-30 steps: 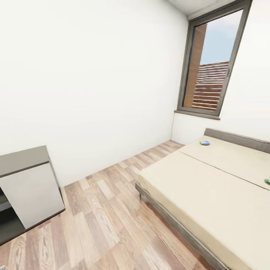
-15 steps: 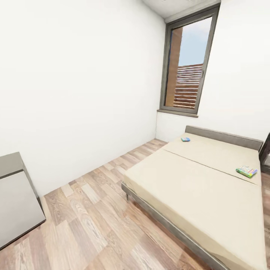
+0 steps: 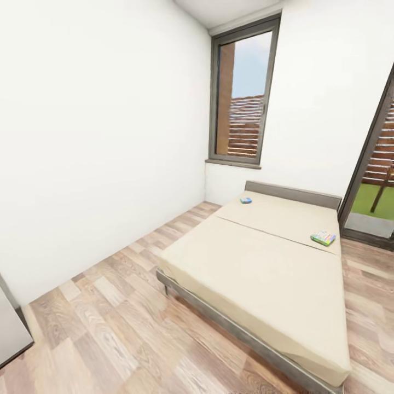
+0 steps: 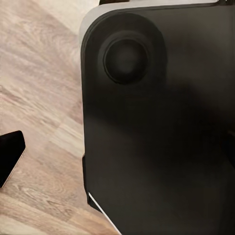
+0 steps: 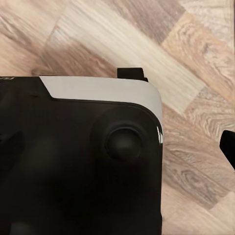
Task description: Put all the toys in the child's room - the three board games (two on the bed and one on the table), the two jigsaw puzzles on the table, and the tennis ball on the table - inside the toy box on the table in the child's room.
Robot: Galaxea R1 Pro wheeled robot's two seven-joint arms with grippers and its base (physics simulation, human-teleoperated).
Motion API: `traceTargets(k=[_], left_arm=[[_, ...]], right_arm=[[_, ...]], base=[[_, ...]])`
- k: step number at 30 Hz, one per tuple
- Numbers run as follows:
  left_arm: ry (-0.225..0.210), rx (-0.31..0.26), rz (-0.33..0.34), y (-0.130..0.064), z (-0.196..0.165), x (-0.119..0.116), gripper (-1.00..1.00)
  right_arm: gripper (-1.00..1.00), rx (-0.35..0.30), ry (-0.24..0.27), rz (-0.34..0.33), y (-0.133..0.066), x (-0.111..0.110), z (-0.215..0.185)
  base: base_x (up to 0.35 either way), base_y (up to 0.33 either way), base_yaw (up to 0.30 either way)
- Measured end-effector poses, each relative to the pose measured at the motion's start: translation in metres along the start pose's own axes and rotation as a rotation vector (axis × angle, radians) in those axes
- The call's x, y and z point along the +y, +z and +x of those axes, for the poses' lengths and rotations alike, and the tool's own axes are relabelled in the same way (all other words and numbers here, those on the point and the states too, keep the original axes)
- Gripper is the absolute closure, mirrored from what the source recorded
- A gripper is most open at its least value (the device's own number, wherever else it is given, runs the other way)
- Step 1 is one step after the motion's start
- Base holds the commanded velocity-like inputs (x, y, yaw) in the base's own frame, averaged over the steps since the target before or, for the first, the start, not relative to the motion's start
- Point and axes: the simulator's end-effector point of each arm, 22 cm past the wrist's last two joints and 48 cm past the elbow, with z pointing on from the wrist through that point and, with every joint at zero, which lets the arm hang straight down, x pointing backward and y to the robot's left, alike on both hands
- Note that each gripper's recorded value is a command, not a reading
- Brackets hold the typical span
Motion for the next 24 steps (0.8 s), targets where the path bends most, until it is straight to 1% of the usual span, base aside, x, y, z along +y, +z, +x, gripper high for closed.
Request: traceTargets(k=[11, 16, 20, 24], left_arm=[[0.0, -0.007, 0.001, 0.0, -0.003, -0.001, -1.0], [-0.001, -0.025, 0.001, 0.0, -0.008, -0.001, -1.0], [-0.005, -0.036, 0.002, 0.0, -0.011, -0.001, -1.0], [-0.015, -0.043, 0.002, 0.0, -0.014, -0.001, -1.0]], right_arm=[[-1.0, -0.002, 0.0, 0.0, 0.0, 0.0, -0.001], [-1.0, -0.004, -0.001, 0.001, 0.0, 0.0, -0.002], [-1.0, -0.009, -0.002, 0.0, 0.0, 0.001, -0.005], [-1.0, -0.014, -0.002, -0.001, 0.0, 0.001, -0.008]], base=[[0.0, 0.0, -0.289], [0.0, 0.0, -0.274], [0.0, 0.0, -0.167], [0.0, 0.0, -0.09]])
